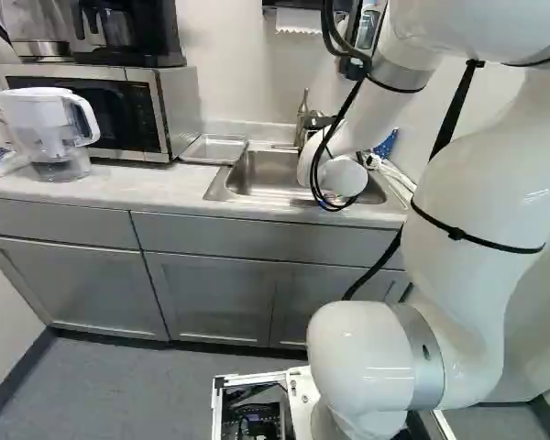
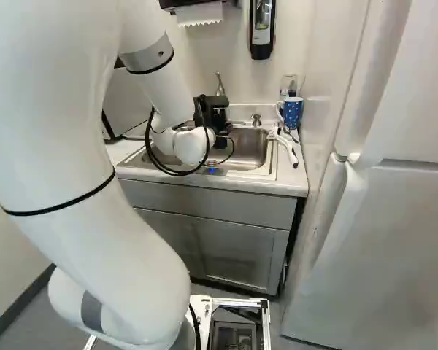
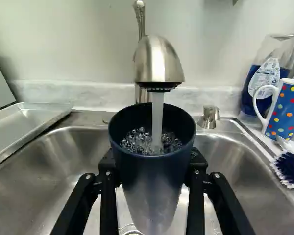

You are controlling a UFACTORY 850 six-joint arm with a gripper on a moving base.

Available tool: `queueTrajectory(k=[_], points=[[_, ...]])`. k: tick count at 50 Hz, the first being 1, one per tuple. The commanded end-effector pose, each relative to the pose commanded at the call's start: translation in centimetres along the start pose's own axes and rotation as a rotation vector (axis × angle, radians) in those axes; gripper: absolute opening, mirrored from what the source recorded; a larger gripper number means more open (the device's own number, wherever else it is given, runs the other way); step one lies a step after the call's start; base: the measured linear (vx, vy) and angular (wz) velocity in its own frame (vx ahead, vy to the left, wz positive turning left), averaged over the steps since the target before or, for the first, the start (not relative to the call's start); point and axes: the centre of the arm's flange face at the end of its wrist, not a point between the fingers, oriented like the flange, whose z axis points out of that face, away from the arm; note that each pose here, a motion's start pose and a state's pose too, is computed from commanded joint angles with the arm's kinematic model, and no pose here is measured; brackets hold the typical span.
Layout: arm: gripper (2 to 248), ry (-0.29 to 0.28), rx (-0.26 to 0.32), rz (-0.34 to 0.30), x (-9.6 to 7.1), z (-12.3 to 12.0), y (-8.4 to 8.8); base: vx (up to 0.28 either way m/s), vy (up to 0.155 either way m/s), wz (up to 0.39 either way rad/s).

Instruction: Rinse the cup and place it in the tray

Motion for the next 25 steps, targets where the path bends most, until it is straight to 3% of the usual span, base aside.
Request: queueTrajectory(k=[25], points=[[125,0.000,0.000,0.000,0.00,0.00,0.00,0.000,0.000,0.000]])
